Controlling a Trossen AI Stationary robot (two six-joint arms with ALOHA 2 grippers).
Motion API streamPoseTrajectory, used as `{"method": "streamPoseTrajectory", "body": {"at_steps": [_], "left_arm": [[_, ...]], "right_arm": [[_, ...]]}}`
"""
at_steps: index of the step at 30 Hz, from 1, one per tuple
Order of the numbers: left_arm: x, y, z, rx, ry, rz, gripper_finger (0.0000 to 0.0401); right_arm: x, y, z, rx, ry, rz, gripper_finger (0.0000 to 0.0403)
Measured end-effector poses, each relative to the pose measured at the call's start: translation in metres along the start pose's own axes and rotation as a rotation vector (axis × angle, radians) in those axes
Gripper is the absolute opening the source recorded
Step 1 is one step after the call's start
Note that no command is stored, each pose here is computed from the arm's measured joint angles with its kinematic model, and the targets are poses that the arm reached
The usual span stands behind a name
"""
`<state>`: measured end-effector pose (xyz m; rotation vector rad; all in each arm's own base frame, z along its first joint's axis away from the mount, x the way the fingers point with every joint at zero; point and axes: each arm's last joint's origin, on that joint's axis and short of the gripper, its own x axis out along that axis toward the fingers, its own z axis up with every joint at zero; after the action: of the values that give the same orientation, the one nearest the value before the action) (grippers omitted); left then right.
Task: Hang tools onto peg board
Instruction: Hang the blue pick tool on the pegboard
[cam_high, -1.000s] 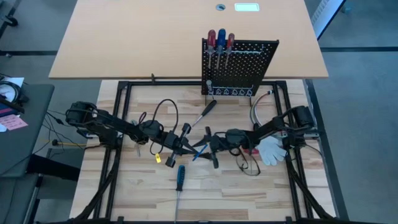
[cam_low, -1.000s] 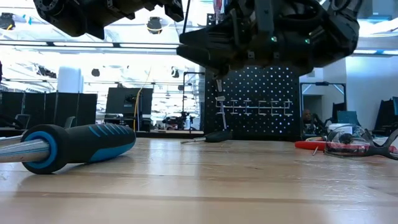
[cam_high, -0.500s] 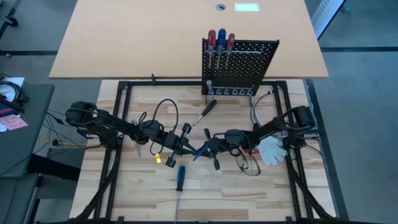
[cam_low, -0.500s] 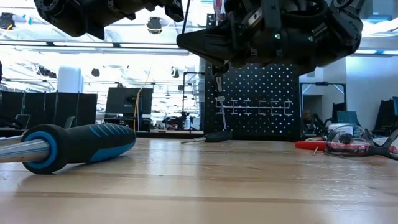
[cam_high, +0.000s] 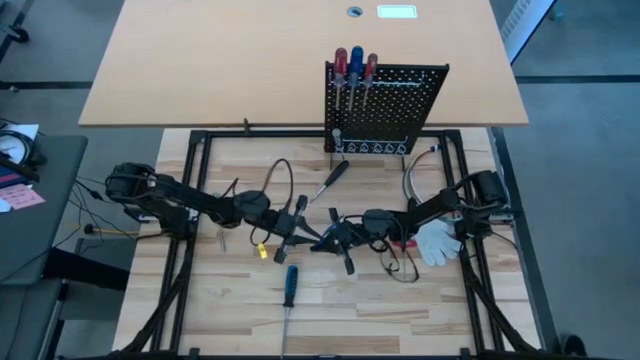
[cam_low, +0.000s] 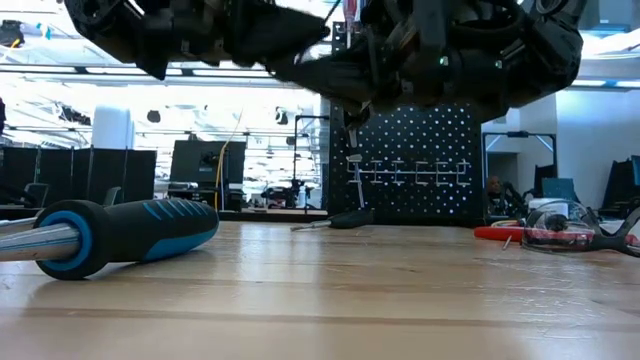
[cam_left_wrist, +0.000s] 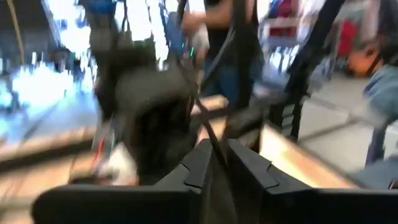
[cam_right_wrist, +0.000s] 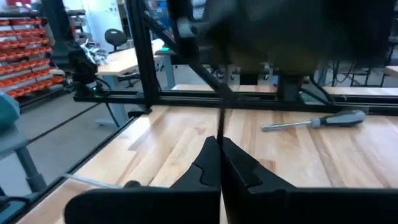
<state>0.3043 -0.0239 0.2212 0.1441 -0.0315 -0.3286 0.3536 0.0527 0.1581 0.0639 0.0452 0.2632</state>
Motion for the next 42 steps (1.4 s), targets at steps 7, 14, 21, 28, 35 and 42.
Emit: {"method": "streamPoseTrajectory", "body": {"at_steps": [7, 14, 21, 28, 35, 42], "left_arm": [[-0.010, 0.009, -0.004, -0.046, 0.125, 0.025, 0.0087], [-0.014, 0.007, -0.001, -0.051, 0.156, 0.022, 0.0087], [-0.017, 0.007, -0.007, -0.053, 0.245, 0.064, 0.0087], [-0.032, 0.003, 0.000, -0.082, 0.358, 0.118, 0.0086], [-0.030, -0.018, 0.000, -0.081, 0.417, 0.140, 0.0086], [-0.026, -0.032, 0.005, -0.045, 0.394, 0.150, 0.0086]], "right_arm": [[-0.001, -0.003, -0.005, 0.024, 0.079, -0.073, 0.0000], [-0.008, -0.004, -0.003, 0.024, 0.197, -0.171, 0.0000], [-0.022, -0.005, 0.006, 0.024, 0.336, -0.307, 0.0000], [-0.041, -0.010, 0.010, 0.053, 0.354, -0.402, 0.0000], [-0.081, -0.022, 0.009, 0.116, 0.286, -0.559, 0.0000], [-0.108, -0.032, 0.044, 0.113, 0.223, -0.619, 0.0000]]}}
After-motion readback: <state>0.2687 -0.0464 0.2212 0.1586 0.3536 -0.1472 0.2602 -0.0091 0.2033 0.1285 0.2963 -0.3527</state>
